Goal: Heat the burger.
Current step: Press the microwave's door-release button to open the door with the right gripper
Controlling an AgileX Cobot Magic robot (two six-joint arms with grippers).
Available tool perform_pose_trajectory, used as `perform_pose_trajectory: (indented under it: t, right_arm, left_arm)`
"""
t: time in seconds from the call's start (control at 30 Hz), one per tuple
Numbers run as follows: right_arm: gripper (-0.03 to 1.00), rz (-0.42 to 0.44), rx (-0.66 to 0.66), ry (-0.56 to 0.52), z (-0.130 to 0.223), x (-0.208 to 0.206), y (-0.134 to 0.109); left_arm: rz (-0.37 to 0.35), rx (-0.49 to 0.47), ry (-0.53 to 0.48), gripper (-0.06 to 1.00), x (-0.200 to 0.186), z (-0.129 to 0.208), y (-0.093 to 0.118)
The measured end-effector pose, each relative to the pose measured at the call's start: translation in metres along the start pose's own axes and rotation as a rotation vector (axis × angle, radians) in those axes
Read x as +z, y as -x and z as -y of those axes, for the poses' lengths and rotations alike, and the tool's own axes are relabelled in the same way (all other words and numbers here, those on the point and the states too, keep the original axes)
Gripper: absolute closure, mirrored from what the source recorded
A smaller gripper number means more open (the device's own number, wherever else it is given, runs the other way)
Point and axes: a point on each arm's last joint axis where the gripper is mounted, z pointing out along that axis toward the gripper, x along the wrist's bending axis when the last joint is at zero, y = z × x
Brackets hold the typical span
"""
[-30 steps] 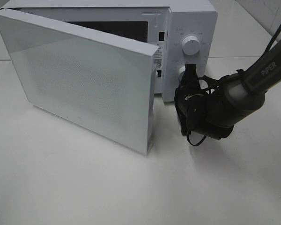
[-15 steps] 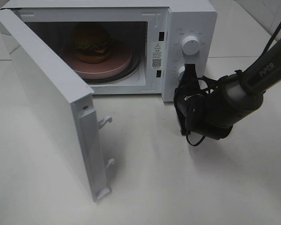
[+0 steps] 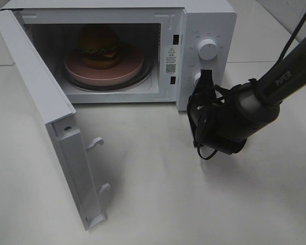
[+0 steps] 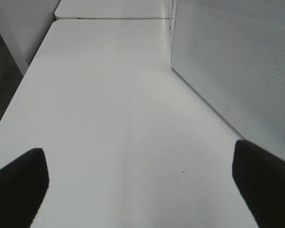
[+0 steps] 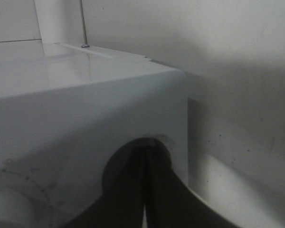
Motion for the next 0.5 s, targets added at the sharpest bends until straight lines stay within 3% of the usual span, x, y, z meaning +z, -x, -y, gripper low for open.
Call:
perform_pose_trajectory:
  t: [0.5]
  right_arm:
    - [0.96,0.007,-0.05,-0.051,-0.007,-0.02,-0.005]
  left_arm:
    - [0.0,0.0,0.0,-0.05,0.0,0.0,0.0]
